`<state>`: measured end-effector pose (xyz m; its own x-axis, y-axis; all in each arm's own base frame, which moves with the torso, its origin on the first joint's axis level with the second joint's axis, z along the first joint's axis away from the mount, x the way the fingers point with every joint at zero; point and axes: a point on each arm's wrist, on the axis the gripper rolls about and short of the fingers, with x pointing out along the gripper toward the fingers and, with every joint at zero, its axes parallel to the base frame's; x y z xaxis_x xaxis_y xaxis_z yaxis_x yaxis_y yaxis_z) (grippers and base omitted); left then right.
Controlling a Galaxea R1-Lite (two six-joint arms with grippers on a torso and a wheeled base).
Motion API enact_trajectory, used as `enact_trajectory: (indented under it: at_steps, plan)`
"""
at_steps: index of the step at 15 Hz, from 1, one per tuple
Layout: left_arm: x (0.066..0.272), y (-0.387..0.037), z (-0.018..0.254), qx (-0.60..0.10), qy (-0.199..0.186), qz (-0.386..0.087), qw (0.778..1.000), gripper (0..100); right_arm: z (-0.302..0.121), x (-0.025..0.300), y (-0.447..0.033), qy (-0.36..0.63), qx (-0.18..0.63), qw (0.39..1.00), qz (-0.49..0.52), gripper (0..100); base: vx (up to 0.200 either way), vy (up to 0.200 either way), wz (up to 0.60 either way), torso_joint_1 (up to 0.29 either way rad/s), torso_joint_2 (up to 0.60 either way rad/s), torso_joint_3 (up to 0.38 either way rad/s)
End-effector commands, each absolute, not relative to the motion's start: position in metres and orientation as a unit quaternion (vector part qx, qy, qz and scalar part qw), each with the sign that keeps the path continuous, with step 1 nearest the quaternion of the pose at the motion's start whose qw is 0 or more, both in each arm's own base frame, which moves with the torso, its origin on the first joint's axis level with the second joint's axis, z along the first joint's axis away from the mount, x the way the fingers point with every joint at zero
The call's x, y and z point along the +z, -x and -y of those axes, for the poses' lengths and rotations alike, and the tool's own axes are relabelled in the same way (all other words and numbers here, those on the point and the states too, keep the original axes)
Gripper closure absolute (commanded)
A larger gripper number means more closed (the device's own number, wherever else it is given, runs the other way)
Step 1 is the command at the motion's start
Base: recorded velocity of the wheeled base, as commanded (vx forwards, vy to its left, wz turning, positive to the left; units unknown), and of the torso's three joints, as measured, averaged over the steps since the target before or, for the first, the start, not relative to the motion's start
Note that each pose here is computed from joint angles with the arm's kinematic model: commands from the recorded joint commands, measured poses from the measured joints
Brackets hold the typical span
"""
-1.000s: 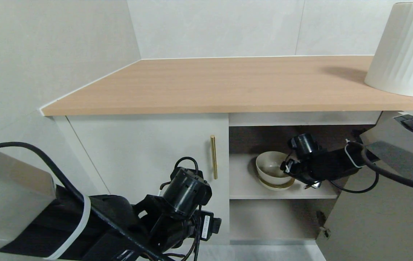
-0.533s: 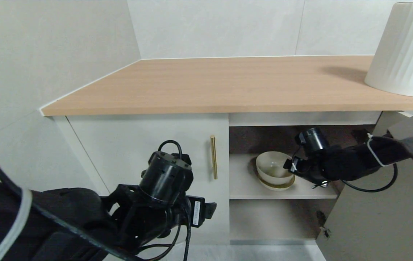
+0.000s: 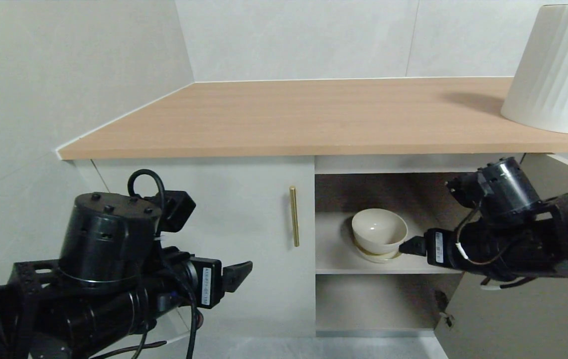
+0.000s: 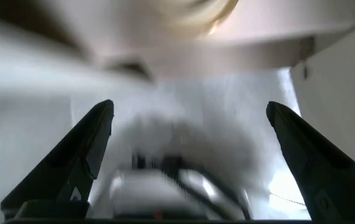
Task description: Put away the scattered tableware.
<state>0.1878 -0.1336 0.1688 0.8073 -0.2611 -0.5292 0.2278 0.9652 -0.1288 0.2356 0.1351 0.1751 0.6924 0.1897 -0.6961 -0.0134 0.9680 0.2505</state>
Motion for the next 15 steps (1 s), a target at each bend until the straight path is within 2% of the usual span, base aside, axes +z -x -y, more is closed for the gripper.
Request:
enact_trajectory:
  at_steps: [1,7,15]
  plan:
    - [0.176,-0.183,0.123,-0.120,0.041,-0.268,0.955,0,-0.126,0.193,-0.195,-0.110,0.094,0.920,-0.365,0,0.000,0.000,0.00,0.000,0.00,0.000]
    - [0.169,-0.183,0.122,-0.114,0.037,-0.278,0.953,0,-0.124,0.187,-0.175,-0.090,0.112,0.917,-0.371,0,0.000,0.000,0.00,0.000,0.00,0.000]
    - [0.161,-0.188,0.126,-0.109,0.028,-0.292,0.950,0,-0.127,0.178,-0.173,-0.073,0.116,0.913,-0.385,0,-0.200,0.000,0.00,0.002,0.00,0.001]
